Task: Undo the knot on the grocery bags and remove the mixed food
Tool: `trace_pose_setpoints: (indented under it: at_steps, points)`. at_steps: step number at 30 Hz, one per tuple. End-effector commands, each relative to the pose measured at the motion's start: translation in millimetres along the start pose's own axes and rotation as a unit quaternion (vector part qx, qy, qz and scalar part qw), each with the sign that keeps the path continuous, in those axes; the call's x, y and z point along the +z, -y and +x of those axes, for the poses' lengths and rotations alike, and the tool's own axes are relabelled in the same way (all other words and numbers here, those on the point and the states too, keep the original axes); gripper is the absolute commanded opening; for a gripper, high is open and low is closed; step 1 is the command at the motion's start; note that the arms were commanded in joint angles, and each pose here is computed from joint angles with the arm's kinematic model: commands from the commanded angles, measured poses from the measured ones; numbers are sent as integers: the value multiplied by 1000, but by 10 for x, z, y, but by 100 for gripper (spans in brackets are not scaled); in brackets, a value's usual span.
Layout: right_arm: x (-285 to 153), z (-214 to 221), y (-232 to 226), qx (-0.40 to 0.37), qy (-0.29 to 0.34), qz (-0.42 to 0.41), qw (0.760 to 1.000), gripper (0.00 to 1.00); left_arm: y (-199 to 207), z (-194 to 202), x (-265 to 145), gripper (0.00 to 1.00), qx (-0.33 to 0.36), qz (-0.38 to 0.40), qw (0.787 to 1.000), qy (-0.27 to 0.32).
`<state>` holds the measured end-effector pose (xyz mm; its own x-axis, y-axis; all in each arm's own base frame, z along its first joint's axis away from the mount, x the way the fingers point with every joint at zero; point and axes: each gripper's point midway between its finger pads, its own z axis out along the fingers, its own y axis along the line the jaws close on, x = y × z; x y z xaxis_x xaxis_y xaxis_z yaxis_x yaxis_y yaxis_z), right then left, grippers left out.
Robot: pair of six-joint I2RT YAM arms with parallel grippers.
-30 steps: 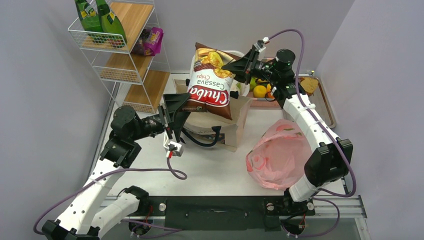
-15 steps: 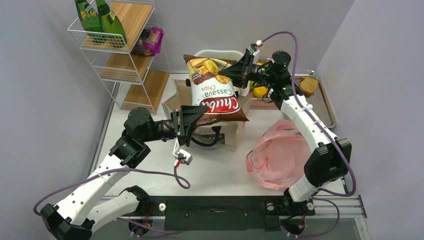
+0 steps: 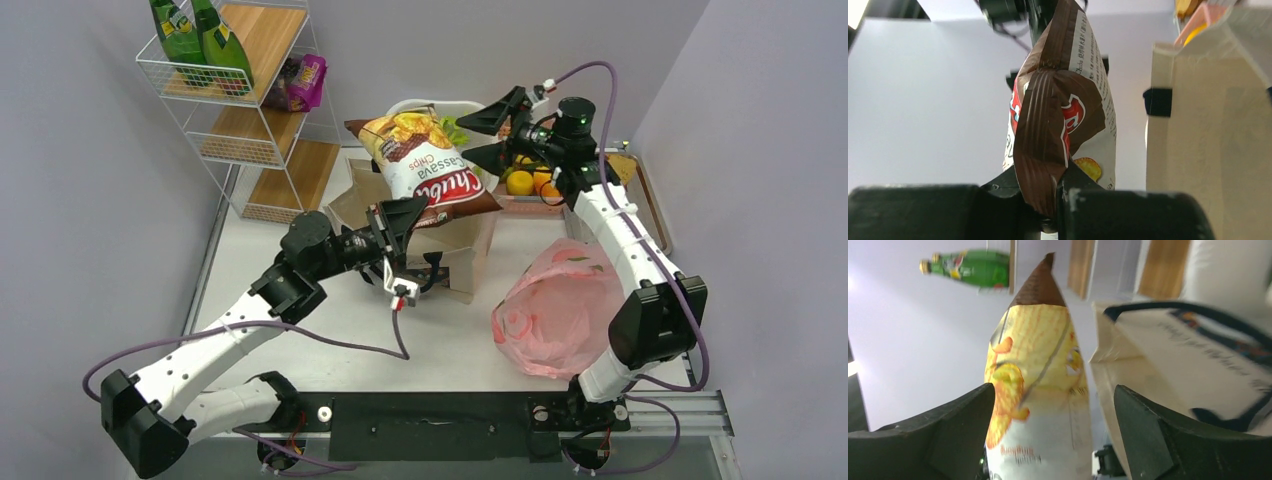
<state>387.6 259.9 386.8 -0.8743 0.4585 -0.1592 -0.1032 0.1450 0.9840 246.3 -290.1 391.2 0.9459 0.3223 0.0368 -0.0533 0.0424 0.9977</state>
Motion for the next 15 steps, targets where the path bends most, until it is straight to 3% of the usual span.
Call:
trace_pose_setpoints:
  at_steps: [1, 7, 15]
  points:
    - [-228, -588, 49, -47, 109, 44, 992, 86, -494, 452, -62, 0, 51, -97, 987, -122]
    - [-423, -904, 71, -55, 148, 55, 986, 89, -540, 901, 5, 0, 57, -127, 966, -220]
    - [-470, -917, 121, -57, 150, 59, 985, 92, -656, 1507, -25, 0, 19, -167, 926, -338]
